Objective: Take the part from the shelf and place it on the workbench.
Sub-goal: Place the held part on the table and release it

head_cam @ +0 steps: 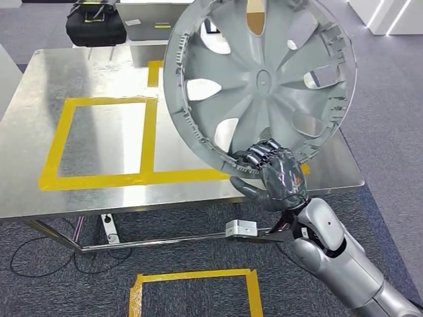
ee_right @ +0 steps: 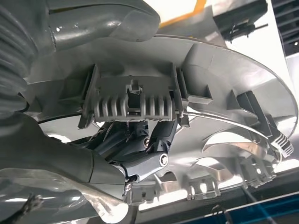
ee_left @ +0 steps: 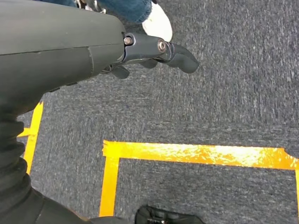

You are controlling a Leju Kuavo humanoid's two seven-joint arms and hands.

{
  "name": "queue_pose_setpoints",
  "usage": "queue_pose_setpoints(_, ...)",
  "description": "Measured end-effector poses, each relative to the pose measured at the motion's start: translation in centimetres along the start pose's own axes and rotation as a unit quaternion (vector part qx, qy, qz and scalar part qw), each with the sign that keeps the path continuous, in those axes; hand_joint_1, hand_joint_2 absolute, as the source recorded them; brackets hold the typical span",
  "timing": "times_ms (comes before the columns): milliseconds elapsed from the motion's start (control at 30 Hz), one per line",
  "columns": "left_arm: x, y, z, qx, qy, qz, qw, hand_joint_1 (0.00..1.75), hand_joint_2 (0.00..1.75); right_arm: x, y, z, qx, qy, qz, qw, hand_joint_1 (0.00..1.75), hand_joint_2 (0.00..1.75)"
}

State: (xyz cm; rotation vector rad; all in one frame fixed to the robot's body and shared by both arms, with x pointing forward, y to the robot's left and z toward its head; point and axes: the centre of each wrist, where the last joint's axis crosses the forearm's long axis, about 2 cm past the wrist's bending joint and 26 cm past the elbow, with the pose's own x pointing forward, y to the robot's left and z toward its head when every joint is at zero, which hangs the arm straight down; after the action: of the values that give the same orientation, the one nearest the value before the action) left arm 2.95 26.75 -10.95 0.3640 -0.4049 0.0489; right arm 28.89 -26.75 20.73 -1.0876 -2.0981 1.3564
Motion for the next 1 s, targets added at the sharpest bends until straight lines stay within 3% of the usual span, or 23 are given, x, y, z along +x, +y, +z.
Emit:
queue_pose_setpoints(667,0.6,0.0,-0.2,-0.025,-0.021,0.001,0.999,0.00,1.75,0.5,1.7,-1.5,0.046,-0.001,-0.018,0.999,1.75,1.75)
queue_pose_setpoints(833,0.9,-0.1,-0.3,-0.049,-0.047,0.001,0.998,0.00,1.75,1.4,3.8,-3.4,0.108,-0.014,-0.039,0.993,1.75,1.75)
queue_pose_setpoints(1000,1.0,0.0,-0.4,-0.047,-0.050,-0.007,0.998,0.00,1.75,4.3,8.7,-3.2,0.206,-0.025,-0.084,0.975,1.75,1.75)
